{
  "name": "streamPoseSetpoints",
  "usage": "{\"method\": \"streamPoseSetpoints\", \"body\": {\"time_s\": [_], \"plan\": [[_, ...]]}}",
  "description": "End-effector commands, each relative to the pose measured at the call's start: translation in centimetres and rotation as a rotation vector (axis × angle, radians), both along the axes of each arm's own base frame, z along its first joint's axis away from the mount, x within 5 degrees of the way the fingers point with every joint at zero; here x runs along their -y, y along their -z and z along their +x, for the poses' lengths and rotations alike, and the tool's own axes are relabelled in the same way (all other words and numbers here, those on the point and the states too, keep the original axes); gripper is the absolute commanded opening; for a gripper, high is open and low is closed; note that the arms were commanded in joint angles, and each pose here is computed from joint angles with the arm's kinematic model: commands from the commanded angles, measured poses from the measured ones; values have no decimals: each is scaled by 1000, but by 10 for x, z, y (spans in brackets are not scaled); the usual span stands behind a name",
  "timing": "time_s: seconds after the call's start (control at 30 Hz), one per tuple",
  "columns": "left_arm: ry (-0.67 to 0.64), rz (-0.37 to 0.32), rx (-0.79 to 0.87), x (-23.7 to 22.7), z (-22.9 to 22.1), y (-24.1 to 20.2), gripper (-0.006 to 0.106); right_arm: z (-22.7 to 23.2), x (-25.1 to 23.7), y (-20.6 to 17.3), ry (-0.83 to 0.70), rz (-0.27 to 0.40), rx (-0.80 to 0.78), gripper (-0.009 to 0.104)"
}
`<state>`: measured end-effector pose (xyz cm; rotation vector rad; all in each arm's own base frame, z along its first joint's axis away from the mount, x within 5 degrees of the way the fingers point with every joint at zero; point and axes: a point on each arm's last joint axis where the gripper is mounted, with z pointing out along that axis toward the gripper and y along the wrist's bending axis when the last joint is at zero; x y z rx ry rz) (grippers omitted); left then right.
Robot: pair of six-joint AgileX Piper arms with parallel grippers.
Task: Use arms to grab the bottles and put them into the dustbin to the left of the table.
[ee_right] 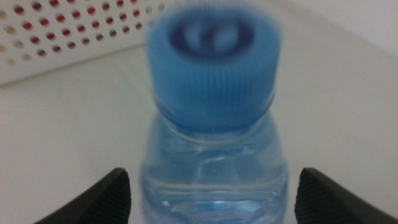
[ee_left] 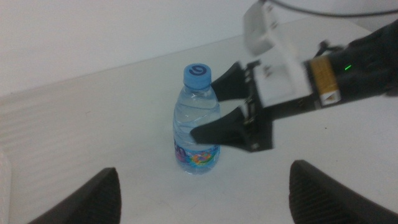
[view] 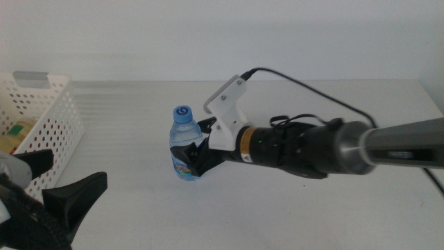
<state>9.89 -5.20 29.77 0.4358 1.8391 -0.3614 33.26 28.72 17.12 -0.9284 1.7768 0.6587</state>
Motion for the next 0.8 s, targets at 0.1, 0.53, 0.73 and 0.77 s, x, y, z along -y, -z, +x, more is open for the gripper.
{"method": "streamPoseSetpoints", "body": {"time_s": [0.1,0.53,0.73,0.77], "plan": [[-11,-57,80,1,2,-16,86,-32,28,-64,-5,85,96,75],[-11,-57,80,1,2,-16,86,-127,120,-127,146,103,149,72],[-11,-57,80,1,2,-16,86,-155,150,-137,245,119,144,71],[-11,-57,80,1,2,-16,86,-160,156,-137,277,136,127,71]]}}
